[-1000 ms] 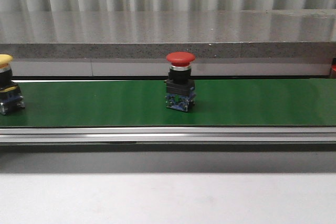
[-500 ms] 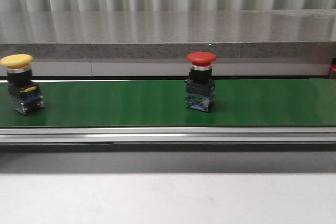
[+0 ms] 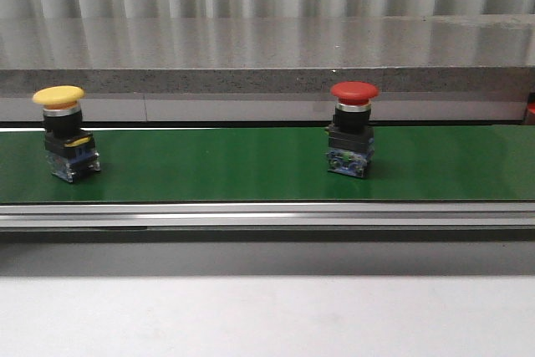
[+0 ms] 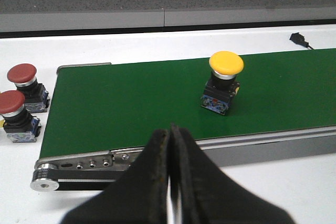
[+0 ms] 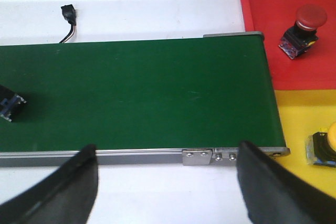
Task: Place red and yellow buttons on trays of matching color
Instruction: 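Grasp the red button at the belt's far end with the right gripper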
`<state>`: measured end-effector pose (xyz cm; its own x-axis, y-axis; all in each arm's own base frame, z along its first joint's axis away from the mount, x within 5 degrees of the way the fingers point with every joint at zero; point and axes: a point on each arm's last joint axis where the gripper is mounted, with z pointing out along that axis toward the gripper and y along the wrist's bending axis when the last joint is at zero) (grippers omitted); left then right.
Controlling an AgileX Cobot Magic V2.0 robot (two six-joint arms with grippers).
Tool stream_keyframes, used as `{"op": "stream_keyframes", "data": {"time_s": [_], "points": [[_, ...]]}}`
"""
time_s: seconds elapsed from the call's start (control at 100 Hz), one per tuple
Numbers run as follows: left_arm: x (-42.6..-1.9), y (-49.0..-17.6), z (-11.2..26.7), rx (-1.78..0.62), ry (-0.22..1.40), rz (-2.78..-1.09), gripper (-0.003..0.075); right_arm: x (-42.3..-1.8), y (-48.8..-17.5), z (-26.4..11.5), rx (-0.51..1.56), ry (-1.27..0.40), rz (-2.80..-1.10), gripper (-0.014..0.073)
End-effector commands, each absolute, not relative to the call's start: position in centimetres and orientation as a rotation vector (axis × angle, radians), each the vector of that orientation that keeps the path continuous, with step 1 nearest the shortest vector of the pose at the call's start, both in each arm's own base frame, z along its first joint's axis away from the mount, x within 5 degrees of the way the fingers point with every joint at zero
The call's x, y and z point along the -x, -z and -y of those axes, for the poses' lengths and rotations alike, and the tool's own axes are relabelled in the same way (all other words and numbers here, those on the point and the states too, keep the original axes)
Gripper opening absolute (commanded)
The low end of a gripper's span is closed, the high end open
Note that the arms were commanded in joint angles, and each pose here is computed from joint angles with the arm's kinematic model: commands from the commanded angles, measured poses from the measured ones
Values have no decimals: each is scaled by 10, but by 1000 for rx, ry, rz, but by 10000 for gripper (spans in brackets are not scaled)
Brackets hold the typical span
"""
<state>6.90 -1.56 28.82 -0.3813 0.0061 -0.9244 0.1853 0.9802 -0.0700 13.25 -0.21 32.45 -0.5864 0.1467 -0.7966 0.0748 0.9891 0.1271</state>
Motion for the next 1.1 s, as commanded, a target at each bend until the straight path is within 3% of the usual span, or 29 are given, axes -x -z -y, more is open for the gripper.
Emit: {"op": "stream_keyframes", "data": {"time_s": [0.0, 0.24, 0.63, 1.09], "points": [[-71, -304, 16, -137, 204, -1855, -20, -135, -338, 2, -144, -108, -2108, 644], [-71, -304, 16, -137, 204, -1855, -20, -150, -342, -12, 56, -138, -2111, 627], [-71, -304, 16, -137, 204, -1855, -20, -225, -319, -64, 323, -260, -2318, 627], [-71, -304, 16, -137, 204, -1855, -20, -296, -285, -91, 372, -264, -2449, 624]]}}
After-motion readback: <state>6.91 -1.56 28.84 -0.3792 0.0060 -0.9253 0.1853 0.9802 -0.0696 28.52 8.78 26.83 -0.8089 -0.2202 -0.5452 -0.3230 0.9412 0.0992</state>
